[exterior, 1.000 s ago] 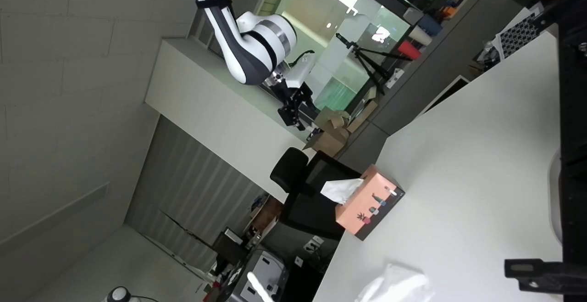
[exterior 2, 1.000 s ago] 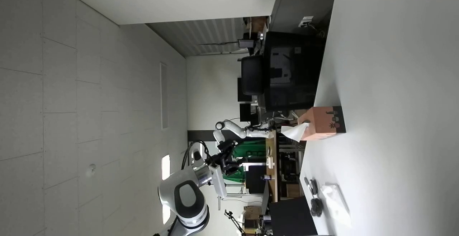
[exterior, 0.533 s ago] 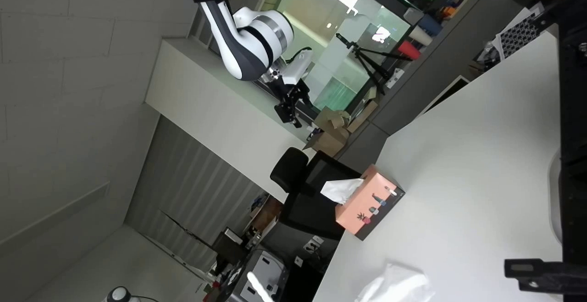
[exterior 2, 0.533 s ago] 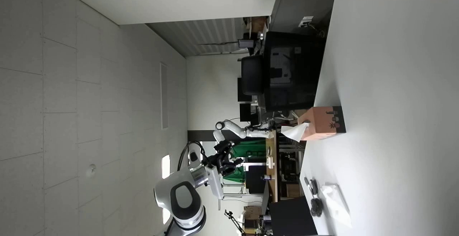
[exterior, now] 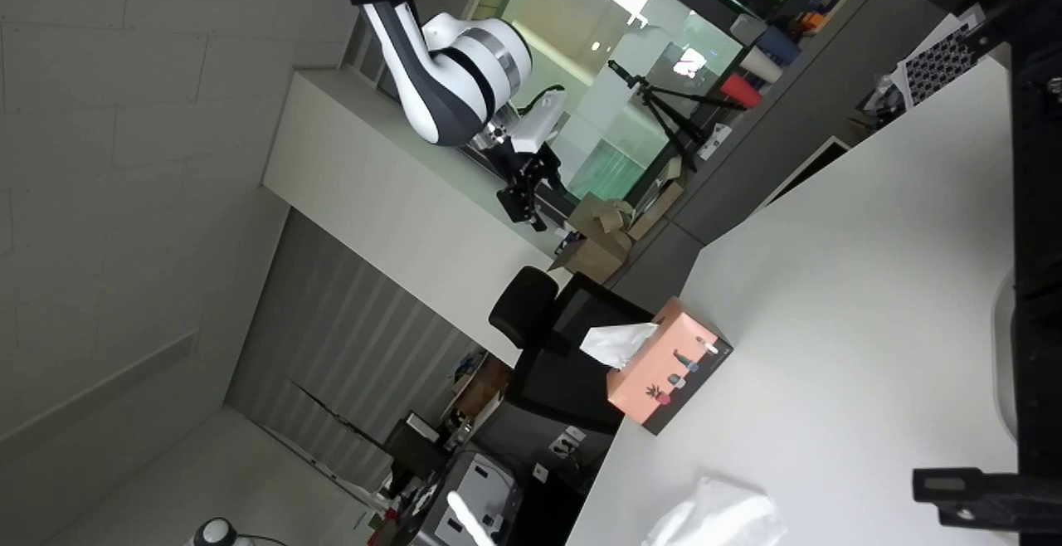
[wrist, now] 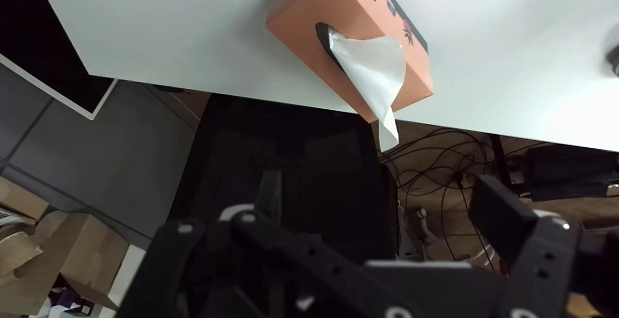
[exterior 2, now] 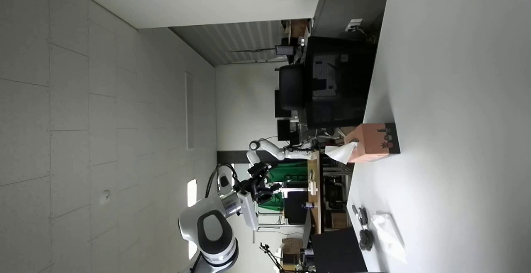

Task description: Remove the tissue out of the tissue box and put it on the table

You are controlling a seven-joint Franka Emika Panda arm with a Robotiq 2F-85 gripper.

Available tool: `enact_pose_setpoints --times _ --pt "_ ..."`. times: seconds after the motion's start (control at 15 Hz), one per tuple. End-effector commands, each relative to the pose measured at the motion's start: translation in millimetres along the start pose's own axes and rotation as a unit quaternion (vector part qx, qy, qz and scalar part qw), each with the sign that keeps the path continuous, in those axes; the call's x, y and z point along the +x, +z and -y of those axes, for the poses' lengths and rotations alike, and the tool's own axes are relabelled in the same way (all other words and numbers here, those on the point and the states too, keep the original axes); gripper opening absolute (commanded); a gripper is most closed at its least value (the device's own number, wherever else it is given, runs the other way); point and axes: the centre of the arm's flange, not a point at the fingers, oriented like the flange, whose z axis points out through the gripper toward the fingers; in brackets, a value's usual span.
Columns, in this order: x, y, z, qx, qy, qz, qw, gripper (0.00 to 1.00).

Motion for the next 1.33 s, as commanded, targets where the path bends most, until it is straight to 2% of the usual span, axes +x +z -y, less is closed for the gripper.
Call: enact_pose_setpoints --times 0.0,0.33,0.6,0.73,1.07,1.27 --pt "0.0 0.0 0.0 0.0 0.0 0.0 1.0 1.0" --pt "10.8 8.5 -4.6 -0.003 0.011 -0.012 0.9999 1.0" --pt "40.1 35.5 -14.7 -0.031 0.007 -0.076 0.9966 1.0" --pt "50.4 53.8 -16.5 -0.032 0.005 -0.092 0.9953 1.0" --pt "75.1 109.1 -3.4 -0.023 -0.01 -0.098 0.9949 1.0" --pt "78.2 139.7 4.9 -0.021 -0.023 -0.098 0.9947 1.0"
